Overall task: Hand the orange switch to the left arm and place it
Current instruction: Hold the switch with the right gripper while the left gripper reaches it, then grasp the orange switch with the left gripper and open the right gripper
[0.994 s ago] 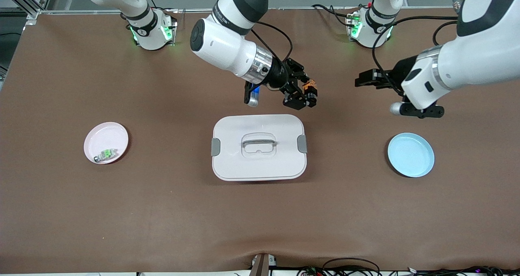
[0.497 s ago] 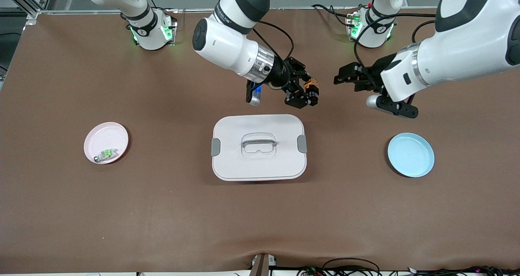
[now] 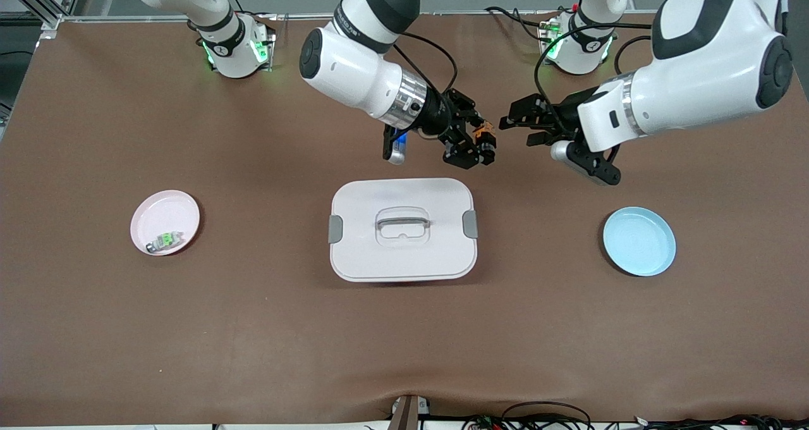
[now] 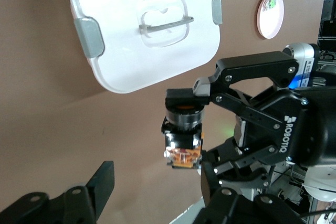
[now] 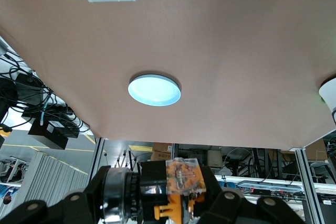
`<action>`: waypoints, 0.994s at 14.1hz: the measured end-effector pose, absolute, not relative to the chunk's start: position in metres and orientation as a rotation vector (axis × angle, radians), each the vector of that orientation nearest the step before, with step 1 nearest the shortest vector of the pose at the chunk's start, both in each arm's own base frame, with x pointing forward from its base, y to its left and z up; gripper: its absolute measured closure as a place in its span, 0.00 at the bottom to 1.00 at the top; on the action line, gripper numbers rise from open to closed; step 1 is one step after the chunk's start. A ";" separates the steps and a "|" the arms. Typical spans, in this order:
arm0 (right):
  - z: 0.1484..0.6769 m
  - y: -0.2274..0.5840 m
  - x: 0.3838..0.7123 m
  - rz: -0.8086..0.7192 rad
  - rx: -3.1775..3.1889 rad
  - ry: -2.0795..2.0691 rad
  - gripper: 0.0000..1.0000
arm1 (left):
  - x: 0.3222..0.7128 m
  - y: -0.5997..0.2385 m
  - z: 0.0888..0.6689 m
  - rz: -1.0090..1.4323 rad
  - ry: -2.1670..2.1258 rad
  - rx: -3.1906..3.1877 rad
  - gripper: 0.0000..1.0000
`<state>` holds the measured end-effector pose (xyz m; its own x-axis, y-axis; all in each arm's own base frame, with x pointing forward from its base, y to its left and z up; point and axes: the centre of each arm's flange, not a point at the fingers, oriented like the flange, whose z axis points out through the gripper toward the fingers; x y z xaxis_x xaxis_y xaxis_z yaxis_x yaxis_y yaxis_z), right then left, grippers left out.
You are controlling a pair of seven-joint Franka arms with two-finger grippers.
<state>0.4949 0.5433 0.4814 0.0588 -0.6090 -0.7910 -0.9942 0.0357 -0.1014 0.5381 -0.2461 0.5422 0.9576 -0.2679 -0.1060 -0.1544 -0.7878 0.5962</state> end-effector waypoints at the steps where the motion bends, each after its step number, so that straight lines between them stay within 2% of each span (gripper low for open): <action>1: 0.481 0.543 0.495 0.712 -1.651 1.628 0.27 | 0.536 -0.250 0.537 -0.228 -0.294 2.482 0.25; 9: 0.481 0.543 0.495 0.711 -1.651 1.628 0.27 | 0.525 -0.268 0.510 -0.132 -0.248 2.378 0.28; 10: 0.481 0.543 0.495 0.711 -1.651 1.628 0.27 | 0.522 -0.270 0.509 -0.130 -0.245 2.374 0.31; 11: 0.481 0.543 0.495 0.711 -1.651 1.628 0.27 | 0.520 -0.270 0.509 -0.129 -0.244 2.375 0.41; 12: 0.481 0.543 0.495 0.711 -1.651 1.628 0.27 | 0.519 -0.270 0.509 -0.129 -0.243 2.376 0.41; 14: 0.481 0.543 0.495 0.712 -1.652 1.629 0.27 | 0.518 -0.268 0.506 -0.135 -0.237 2.375 0.58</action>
<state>0.4952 0.5432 0.4809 0.0582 -0.6097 -0.7905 -0.9943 0.0358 -0.1009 0.5182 -0.2682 0.5061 0.9776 -0.2086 -0.0292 -0.1319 -0.7143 0.6873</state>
